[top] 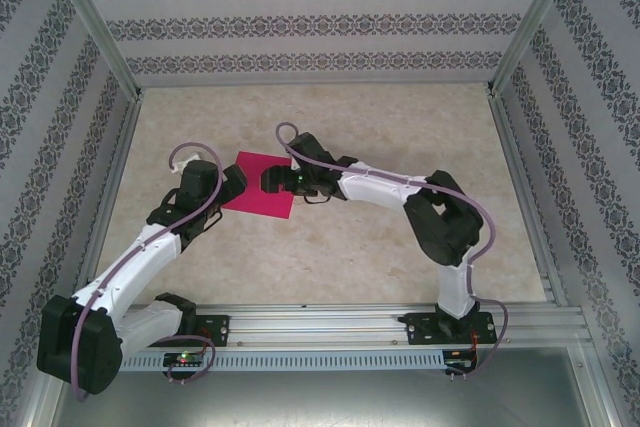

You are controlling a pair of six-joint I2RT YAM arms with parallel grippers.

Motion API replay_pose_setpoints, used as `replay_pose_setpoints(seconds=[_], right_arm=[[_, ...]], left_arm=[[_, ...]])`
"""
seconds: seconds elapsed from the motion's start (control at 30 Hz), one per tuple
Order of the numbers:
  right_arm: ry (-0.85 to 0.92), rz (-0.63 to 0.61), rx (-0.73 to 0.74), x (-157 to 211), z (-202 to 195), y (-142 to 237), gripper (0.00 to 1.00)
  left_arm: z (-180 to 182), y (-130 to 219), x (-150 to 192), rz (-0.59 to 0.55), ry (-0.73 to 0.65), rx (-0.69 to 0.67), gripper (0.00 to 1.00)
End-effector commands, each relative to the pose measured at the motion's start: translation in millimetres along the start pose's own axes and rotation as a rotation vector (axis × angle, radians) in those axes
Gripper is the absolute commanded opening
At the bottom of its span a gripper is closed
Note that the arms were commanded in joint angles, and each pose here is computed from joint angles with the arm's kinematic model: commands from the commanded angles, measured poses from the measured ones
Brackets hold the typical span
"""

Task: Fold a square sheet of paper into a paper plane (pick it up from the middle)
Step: Move the square sheet of paper to the center of the table.

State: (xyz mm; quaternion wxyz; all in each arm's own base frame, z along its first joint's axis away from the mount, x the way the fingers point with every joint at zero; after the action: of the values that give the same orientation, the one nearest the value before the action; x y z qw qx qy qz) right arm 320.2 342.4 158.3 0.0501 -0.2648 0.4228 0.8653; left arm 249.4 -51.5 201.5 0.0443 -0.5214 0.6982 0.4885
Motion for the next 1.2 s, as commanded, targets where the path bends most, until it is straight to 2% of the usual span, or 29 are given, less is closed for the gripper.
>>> replay_pose_setpoints(seconds=[0.0, 0.27, 0.47, 0.73, 0.9, 1.03, 1.17], right_arm=[[0.014, 0.031, -0.01, -6, 10, -9, 0.88], [-0.024, 0.123, 0.023, 0, 7, -31, 0.85], [-0.024, 0.202, 0.035, 21, 4, -40, 0.83], [0.009, 0.22, 0.051, 33, -1, -44, 0.84], [0.011, 0.287, 0.142, 49, -21, -51, 0.85], [0.019, 0.346, 0.198, 64, -38, -43, 0.84], [0.024, 0.367, 0.274, 80, -57, -17, 0.84]], left_arm=[[8, 7, -9, -0.078, -0.003, -0.037, 1.0], [8, 8, -8, -0.046, -0.008, -0.036, 1.0], [11, 14, -2, 0.015, -0.013, -0.033, 1.0], [19, 26, 5, 0.063, 0.013, -0.022, 1.0], [26, 29, 10, 0.096, 0.027, -0.057, 1.0], [28, 33, 13, 0.107, 0.033, -0.038, 1.0], [31, 32, 20, 0.14, 0.035, -0.012, 1.0]])
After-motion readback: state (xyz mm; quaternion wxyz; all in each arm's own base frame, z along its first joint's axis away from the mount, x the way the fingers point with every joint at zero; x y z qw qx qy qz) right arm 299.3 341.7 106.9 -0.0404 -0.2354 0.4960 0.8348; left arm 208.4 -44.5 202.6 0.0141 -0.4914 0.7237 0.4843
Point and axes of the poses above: each hand's point on the last joint's axis, 136 mm out from that joint toward the fingers, its own y axis back along the fingers, its own z axis along the line the jaws close on, x = y × z, the point moved 9 cm from there along y, back along the fingers, and after that the axes turned 11 degrees about y, right-handed, at the moved point
